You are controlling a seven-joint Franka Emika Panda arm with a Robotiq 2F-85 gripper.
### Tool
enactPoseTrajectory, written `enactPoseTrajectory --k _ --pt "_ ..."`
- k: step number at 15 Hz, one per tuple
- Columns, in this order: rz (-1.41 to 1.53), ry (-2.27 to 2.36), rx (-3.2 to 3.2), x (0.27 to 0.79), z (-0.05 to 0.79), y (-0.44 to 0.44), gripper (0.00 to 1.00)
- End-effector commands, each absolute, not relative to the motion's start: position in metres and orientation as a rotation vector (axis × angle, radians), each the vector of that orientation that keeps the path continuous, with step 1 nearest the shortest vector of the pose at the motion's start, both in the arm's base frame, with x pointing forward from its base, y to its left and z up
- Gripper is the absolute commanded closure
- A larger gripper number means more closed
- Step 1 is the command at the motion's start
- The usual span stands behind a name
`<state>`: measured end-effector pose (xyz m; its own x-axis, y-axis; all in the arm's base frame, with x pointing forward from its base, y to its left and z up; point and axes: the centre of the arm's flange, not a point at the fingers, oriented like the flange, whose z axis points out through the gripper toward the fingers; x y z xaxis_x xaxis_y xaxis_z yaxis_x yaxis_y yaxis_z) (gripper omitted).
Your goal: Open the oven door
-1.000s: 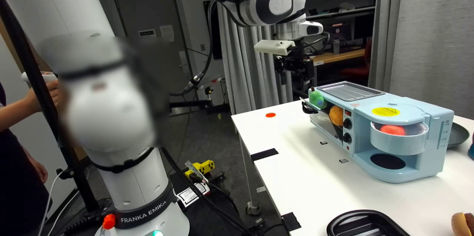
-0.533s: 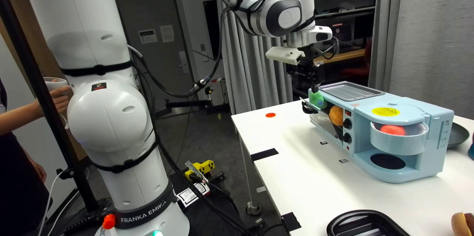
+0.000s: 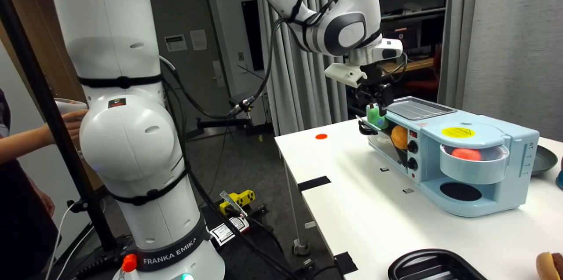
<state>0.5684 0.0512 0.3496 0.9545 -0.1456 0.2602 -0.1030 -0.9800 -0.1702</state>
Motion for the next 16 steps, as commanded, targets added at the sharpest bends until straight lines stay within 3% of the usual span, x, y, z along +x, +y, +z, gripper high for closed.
enactPoseTrajectory --k 1,16 --pt "-0.436 0.301 -2.958 0.583 0.347 0.047 0.00" --pt "-0.380 0.426 -3.046 0.624 0.317 0.041 0.00"
